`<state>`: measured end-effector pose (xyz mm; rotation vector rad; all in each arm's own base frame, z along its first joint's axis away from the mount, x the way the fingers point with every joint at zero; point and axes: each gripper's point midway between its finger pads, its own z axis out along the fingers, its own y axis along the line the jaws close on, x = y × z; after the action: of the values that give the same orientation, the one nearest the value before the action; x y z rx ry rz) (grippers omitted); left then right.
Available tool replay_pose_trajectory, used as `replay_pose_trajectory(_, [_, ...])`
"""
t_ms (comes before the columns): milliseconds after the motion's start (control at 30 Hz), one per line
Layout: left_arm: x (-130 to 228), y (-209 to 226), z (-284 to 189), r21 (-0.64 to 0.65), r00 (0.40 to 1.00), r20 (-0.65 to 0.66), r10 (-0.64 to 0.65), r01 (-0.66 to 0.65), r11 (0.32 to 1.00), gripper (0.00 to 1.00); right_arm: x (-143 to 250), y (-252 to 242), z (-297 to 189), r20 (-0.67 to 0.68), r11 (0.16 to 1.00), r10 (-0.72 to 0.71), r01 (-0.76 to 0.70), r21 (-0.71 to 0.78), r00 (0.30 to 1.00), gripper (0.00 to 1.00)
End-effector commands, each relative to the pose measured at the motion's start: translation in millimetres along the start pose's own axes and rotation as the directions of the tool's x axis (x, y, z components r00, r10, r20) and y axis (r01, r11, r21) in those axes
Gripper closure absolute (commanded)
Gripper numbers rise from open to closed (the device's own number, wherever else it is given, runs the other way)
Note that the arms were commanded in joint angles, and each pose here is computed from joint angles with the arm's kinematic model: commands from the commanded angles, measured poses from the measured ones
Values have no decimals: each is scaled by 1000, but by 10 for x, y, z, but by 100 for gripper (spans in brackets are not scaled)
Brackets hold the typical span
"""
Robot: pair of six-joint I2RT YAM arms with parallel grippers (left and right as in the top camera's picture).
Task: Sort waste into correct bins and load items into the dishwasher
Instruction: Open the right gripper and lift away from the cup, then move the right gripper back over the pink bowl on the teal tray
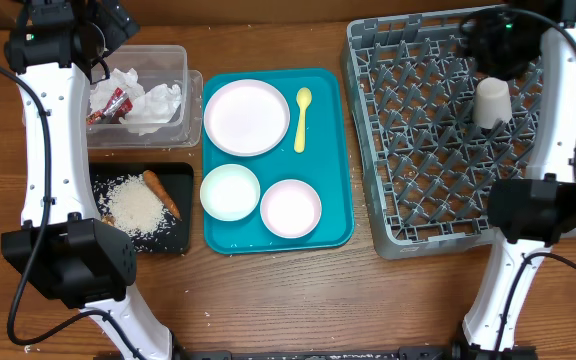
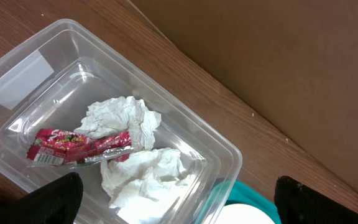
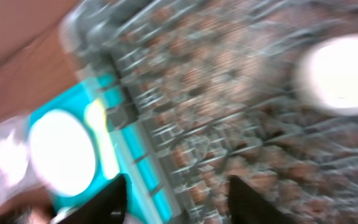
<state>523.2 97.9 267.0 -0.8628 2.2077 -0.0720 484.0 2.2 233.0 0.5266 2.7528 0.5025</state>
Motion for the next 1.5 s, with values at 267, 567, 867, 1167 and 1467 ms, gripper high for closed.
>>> replay_pose_trajectory(267, [-72,-48,-116,19,1000,24,-15,15,1000,0,1120,1575,292,-123,911,-399,378,-164,908,0])
replay_pose_trajectory(567, [-72,-48,-116,19,1000,24,-15,15,1000,0,1970,1861,690,-256,839,-535,543,-46,805,0])
replay_pose_trajectory(867, [-72,-48,-116,19,1000,24,-15,15,1000,0,2191,1680,318,-280,834,-537,550,-37,796,0])
replay_pose_trajectory(1167, [-72,-48,-116,19,1000,24,-15,15,1000,0,2689,1693,282,-373,812,-567,573,-108,734,0])
replay_pose_trajectory(1467, [-72,-48,-116,19,1000,24,-15,15,1000,0,3251,1742,810,-428,745,-640,652,-141,638,8])
